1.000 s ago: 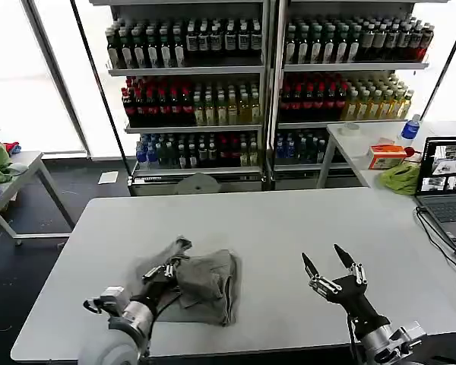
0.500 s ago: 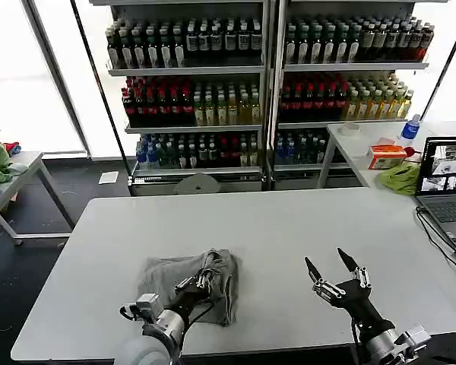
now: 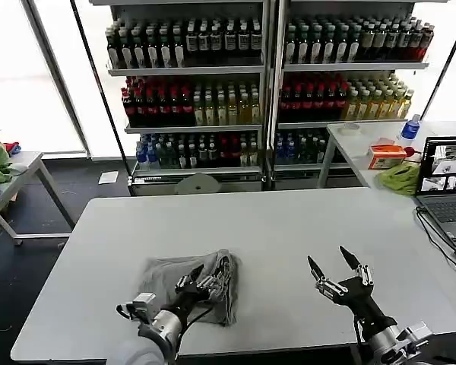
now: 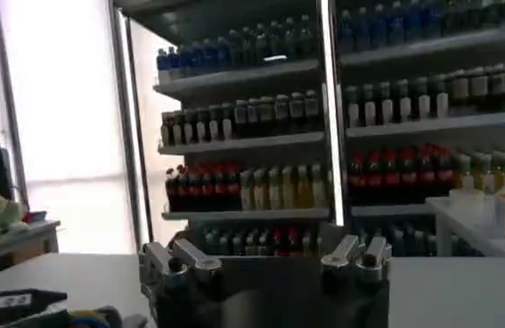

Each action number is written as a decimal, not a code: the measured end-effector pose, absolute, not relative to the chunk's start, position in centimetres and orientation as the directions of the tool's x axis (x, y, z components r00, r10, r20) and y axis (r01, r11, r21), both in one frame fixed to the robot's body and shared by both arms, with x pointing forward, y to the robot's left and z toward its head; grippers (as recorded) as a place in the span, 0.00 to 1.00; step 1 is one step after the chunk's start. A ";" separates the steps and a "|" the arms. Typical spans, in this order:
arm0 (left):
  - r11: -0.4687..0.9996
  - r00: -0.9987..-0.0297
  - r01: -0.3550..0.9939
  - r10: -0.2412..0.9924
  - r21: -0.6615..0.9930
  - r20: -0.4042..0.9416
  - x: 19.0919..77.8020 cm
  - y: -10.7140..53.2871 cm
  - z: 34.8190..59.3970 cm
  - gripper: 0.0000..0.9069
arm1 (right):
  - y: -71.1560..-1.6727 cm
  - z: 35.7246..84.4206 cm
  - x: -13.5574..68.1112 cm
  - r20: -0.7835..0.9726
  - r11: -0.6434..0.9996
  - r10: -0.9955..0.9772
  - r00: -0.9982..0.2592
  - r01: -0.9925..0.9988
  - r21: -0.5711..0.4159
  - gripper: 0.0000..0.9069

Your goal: Fold and organize the clothes.

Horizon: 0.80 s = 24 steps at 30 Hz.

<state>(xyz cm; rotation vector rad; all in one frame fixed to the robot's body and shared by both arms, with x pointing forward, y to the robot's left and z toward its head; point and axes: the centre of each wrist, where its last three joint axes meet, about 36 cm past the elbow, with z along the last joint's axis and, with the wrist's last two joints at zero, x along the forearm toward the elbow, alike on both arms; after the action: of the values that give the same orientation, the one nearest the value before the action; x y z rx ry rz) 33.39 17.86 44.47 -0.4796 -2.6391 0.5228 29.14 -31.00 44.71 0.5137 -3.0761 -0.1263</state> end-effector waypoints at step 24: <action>0.979 -0.917 0.014 0.094 -0.204 0.387 33.8 28.4 39.9 1.00 | -31.3 44.9 30.2 0.001 0.936 -0.346 -0.938 -0.345 0.072 1.00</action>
<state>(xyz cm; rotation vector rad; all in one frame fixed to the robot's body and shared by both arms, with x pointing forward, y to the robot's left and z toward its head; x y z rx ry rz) 33.77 28.43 39.90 -0.0775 -2.7206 0.2758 30.17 -31.28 44.92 0.5489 -3.0770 -0.1111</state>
